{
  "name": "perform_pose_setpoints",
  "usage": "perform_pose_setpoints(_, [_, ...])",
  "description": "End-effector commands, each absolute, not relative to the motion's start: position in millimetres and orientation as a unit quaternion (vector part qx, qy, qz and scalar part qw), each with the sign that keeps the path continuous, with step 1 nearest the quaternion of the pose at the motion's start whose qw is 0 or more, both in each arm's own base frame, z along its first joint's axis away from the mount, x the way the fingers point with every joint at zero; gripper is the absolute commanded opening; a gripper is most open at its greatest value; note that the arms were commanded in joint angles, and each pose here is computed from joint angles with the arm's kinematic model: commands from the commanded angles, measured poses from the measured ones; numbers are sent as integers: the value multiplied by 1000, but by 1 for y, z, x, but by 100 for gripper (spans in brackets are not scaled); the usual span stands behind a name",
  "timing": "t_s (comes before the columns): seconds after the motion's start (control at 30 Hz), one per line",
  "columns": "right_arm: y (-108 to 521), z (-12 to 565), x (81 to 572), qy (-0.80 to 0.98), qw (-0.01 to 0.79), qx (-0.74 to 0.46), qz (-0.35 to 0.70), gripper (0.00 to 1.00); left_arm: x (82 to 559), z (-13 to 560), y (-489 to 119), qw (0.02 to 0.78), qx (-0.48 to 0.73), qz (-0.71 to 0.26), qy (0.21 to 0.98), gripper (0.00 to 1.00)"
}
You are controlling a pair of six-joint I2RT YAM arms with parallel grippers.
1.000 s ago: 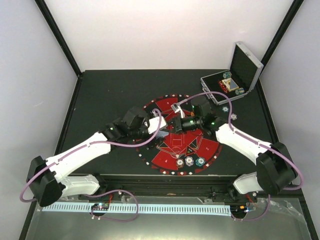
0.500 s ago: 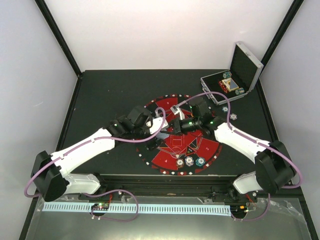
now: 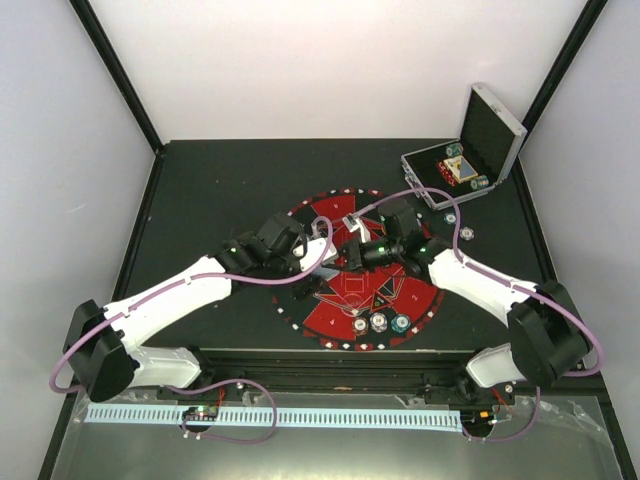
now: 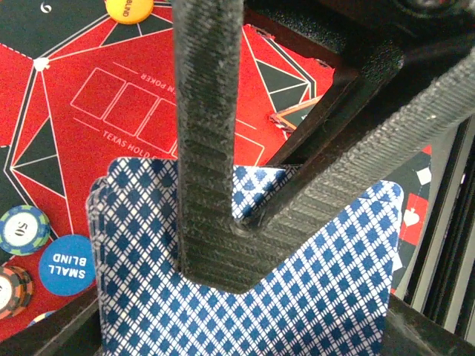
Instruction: Distribute texas hold em gaming equipment
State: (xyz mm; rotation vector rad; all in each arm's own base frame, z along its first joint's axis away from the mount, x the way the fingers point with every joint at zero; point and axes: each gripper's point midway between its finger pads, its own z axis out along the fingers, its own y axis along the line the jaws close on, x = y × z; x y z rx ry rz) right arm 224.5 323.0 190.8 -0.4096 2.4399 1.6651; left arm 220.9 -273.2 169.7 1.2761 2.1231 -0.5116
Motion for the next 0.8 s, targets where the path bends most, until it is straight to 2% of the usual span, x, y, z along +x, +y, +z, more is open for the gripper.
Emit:
perform_pose_setpoints(0.0, [325, 190, 219, 807, 76, -140, 568, 1, 224, 185, -276, 308, 481, -201, 796, 67])
perform_pose_setpoints(0.17, [326, 180, 219, 805, 66, -125, 576, 1, 215, 179, -276, 288, 490, -213, 795, 63])
perform_pose_setpoints(0.3, [327, 183, 218, 800, 63, -122, 585, 1, 214, 165, -277, 266, 491, -213, 802, 75])
perform_pose_setpoints(0.5, [328, 191, 216, 792, 60, -122, 596, 1, 220, 159, -275, 265, 487, -198, 808, 79])
perform_pose_setpoints(0.77, [328, 186, 215, 794, 53, -117, 594, 1, 220, 159, -275, 266, 489, -197, 807, 50])
